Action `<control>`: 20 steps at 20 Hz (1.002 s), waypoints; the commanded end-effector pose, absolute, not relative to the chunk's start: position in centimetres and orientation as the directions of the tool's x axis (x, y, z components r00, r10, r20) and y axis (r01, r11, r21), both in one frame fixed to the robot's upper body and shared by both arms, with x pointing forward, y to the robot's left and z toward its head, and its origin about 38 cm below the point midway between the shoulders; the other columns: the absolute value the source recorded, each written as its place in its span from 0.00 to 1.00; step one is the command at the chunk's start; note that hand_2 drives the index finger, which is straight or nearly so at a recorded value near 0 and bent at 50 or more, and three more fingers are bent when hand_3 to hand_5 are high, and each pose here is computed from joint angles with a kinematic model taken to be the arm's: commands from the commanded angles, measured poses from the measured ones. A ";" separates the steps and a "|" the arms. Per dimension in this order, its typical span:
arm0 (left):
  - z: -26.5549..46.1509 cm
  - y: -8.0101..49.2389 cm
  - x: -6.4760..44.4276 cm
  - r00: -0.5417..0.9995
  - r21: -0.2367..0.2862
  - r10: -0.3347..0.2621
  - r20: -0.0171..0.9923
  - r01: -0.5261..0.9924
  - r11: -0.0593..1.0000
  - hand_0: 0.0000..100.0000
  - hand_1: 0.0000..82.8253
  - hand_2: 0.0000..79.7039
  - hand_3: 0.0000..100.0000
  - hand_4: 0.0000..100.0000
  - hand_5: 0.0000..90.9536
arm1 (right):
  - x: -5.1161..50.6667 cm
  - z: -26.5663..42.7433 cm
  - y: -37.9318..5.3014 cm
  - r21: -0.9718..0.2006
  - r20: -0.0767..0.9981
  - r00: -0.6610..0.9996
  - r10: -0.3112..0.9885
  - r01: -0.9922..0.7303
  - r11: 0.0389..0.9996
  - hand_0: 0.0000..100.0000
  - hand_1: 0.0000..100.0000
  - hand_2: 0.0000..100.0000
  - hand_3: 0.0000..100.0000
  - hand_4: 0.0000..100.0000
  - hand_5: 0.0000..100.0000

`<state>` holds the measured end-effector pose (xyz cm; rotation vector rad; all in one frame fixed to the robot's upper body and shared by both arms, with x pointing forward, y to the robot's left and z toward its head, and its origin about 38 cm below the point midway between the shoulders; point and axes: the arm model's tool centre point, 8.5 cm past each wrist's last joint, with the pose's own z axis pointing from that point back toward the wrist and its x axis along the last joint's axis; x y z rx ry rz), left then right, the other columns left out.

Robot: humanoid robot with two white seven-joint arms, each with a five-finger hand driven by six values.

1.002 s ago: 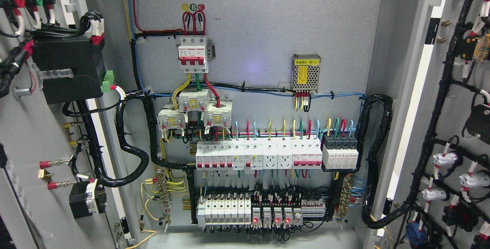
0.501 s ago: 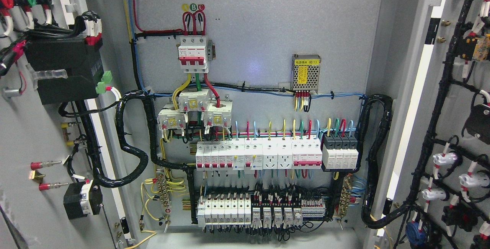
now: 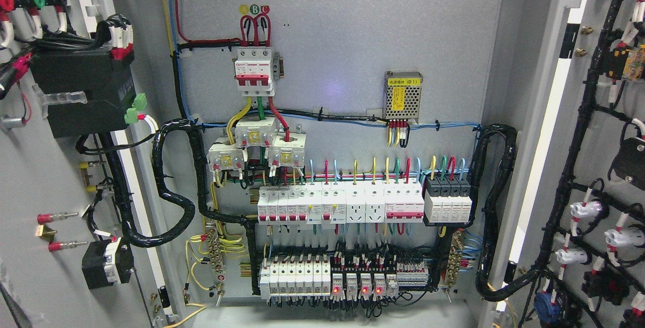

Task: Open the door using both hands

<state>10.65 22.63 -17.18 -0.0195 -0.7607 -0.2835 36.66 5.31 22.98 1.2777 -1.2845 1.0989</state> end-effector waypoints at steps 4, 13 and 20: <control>-4.6 15.9 14.0 0.335 0.025 -0.226 0.915 0.512 0.859 0.00 0.00 0.00 0.00 0.00 0.00 | 38.8 21.6 -6.0 -0.017 0.997 -0.034 -0.066 -0.969 0.248 0.19 0.00 0.00 0.00 0.00 0.00; 2.2 14.0 14.4 0.142 -0.013 -0.077 0.987 0.549 0.836 0.00 0.00 0.00 0.00 0.00 0.00 | 34.7 21.8 -10.9 -0.027 0.991 -0.092 -0.101 -0.857 0.515 0.19 0.00 0.00 0.00 0.00 0.00; 6.4 15.1 15.0 0.054 -0.056 0.032 0.998 0.549 0.834 0.00 0.00 0.00 0.00 0.00 0.00 | 30.4 20.0 -12.5 0.023 0.987 -0.066 -0.146 -0.841 0.541 0.19 0.00 0.00 0.00 0.00 0.00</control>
